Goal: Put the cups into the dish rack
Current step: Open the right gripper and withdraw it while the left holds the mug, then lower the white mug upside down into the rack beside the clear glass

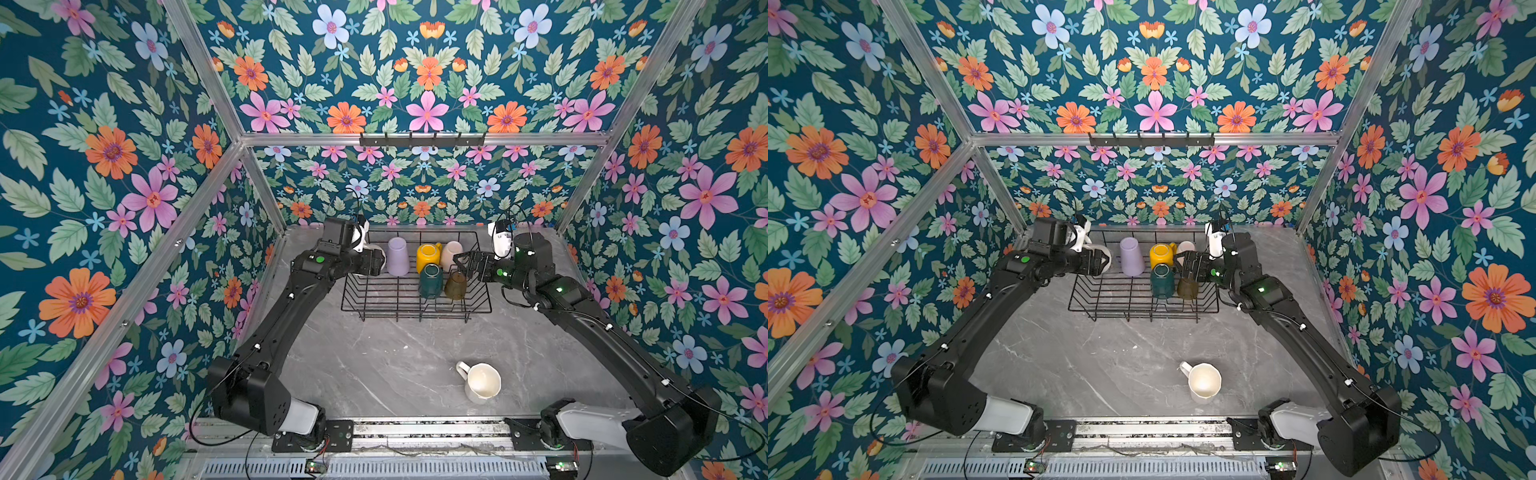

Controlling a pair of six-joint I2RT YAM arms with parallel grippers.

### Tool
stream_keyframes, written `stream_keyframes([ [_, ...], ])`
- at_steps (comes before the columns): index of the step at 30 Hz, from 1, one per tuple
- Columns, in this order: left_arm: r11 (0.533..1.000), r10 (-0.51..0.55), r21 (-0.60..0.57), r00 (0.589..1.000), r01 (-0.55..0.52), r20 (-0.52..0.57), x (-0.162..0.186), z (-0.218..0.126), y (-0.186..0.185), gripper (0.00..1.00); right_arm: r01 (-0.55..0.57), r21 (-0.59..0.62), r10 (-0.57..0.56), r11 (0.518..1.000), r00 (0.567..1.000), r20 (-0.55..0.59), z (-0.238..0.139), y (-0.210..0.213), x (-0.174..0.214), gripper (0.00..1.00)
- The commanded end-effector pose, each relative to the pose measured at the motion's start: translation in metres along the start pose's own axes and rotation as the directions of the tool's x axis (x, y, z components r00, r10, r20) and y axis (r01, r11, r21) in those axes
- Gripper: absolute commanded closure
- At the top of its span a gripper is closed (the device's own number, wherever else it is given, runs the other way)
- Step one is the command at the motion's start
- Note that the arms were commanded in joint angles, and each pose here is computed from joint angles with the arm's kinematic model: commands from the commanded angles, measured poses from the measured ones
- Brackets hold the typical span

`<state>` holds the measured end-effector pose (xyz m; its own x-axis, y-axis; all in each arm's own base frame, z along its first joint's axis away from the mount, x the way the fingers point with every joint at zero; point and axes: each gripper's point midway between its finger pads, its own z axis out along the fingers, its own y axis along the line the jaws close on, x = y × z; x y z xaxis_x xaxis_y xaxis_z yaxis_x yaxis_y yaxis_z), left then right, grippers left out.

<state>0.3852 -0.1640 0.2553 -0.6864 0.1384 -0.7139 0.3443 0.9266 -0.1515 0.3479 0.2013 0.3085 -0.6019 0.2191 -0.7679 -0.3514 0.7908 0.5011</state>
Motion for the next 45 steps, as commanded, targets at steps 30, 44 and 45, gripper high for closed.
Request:
stream_keyframes([
  [30, 0.979, -0.034, -0.2, 0.937, -0.039, -0.348, 0.073, 0.102, 0.031, 1.0, 0.038, 0.068, -0.04, 0.997, 0.999, 0.02, -0.016, -0.032, 0.016, 0.01],
  [44, 0.971, -0.058, -0.232, 0.897, -0.051, -0.437, 0.1, 0.135, 0.04, 1.0, 0.045, 0.074, -0.046, 0.996, 0.999, 0.015, -0.021, -0.033, 0.017, 0.01],
  [45, 0.971, -0.06, -0.234, 0.893, -0.051, -0.445, 0.103, 0.137, 0.041, 0.99, 0.045, 0.073, -0.046, 0.996, 0.999, 0.013, -0.021, -0.033, 0.018, 0.01],
])
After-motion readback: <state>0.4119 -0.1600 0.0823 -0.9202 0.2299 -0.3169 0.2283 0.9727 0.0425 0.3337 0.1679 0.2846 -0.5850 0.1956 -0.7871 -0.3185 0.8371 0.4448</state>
